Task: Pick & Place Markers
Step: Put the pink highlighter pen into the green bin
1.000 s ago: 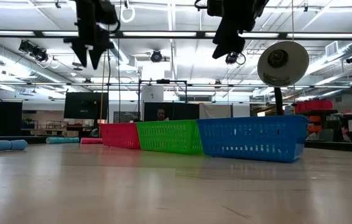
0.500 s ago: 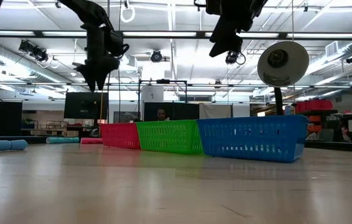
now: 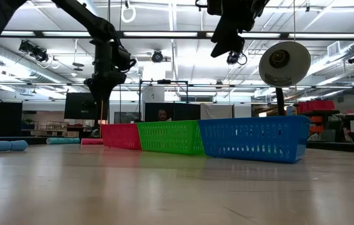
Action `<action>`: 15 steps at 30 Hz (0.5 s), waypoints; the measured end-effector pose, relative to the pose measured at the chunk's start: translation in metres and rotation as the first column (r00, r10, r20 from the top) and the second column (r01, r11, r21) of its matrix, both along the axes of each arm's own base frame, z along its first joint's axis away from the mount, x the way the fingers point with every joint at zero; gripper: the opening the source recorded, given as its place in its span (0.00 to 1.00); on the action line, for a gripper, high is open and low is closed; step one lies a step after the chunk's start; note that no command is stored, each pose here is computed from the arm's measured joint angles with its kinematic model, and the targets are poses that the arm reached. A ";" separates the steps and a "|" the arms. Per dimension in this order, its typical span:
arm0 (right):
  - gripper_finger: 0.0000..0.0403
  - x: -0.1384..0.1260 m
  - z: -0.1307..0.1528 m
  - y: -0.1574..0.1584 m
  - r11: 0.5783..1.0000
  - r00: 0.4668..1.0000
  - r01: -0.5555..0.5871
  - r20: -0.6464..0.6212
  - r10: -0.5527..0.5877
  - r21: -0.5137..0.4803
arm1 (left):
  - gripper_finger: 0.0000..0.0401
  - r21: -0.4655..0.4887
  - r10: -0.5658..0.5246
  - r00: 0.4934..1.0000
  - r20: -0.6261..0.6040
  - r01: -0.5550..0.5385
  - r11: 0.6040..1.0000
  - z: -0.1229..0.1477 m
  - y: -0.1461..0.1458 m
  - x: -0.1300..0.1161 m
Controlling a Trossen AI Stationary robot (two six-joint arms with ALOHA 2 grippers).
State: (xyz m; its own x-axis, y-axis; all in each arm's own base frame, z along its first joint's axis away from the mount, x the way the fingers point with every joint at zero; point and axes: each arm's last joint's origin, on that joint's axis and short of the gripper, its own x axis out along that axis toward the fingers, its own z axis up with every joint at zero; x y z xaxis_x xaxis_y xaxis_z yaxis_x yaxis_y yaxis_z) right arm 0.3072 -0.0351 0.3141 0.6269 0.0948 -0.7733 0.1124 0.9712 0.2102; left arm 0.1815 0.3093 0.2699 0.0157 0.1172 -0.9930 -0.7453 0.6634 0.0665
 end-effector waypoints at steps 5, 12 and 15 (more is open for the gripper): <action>0.58 0.000 0.000 0.000 1.000 1.000 0.004 -0.001 -0.004 0.002 | 0.59 0.006 -0.018 1.000 0.008 0.018 1.000 -0.011 0.006 0.008; 0.58 0.000 0.000 0.000 1.000 1.000 0.017 -0.002 -0.017 0.011 | 0.59 -0.029 -0.090 0.996 0.005 0.090 0.995 -0.030 0.009 0.024; 0.58 0.000 0.000 0.000 1.000 1.000 0.018 -0.002 -0.018 0.011 | 0.59 -0.060 -0.099 0.995 0.013 0.099 0.993 -0.040 0.010 0.028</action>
